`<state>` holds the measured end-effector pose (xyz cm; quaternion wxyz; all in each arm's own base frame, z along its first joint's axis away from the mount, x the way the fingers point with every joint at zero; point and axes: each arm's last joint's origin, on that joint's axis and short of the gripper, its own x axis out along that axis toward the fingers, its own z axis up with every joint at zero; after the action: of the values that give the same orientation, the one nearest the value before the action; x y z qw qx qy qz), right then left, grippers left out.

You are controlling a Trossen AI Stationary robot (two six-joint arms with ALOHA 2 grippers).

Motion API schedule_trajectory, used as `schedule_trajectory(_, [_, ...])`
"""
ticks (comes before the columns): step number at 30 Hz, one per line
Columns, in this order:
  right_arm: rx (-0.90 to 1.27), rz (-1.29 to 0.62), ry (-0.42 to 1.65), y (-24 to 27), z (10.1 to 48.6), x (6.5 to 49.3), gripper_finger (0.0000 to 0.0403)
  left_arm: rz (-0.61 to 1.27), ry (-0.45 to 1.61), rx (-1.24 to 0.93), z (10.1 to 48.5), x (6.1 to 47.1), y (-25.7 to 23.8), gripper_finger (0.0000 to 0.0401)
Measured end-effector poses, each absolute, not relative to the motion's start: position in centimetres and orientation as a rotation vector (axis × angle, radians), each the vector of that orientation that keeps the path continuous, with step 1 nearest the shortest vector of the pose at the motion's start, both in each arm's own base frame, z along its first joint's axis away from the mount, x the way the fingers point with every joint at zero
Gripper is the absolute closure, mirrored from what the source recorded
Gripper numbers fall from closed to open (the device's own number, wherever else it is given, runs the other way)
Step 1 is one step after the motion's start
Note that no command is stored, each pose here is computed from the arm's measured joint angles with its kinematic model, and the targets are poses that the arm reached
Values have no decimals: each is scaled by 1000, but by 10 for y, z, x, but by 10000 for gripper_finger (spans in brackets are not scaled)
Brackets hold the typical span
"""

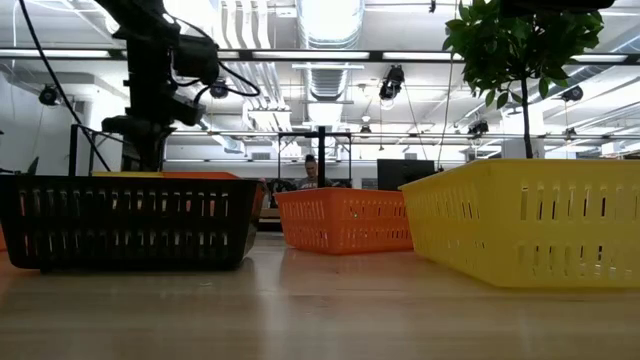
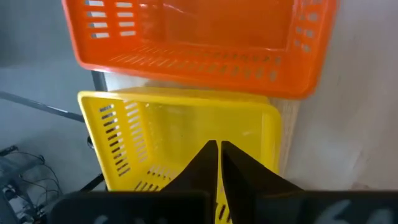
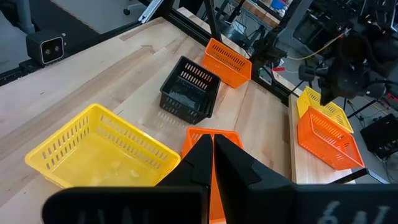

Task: Stack baskets on shelf by color
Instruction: Put the left yellow bin on the shelf

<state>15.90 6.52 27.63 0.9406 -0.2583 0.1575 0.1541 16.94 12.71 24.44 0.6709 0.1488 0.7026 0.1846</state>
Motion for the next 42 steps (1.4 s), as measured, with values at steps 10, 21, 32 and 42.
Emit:
schedule_trajectory(10, [-512, 308, 324, 65, 276, 159, 394, 379, 1613, 315, 236, 174, 130, 400])
schedule_trajectory(21, [-510, 306, 325, 65, 276, 159, 394, 300, 1577, 286, 239, 172, 126, 400])
schedule_trajectory(32, [-510, 307, 325, 65, 276, 159, 394, 258, 1644, 264, 238, 166, 121, 400])
schedule_trajectory(42, [-505, 306, 326, 65, 276, 159, 394, 288, 1630, 284, 247, 168, 123, 400])
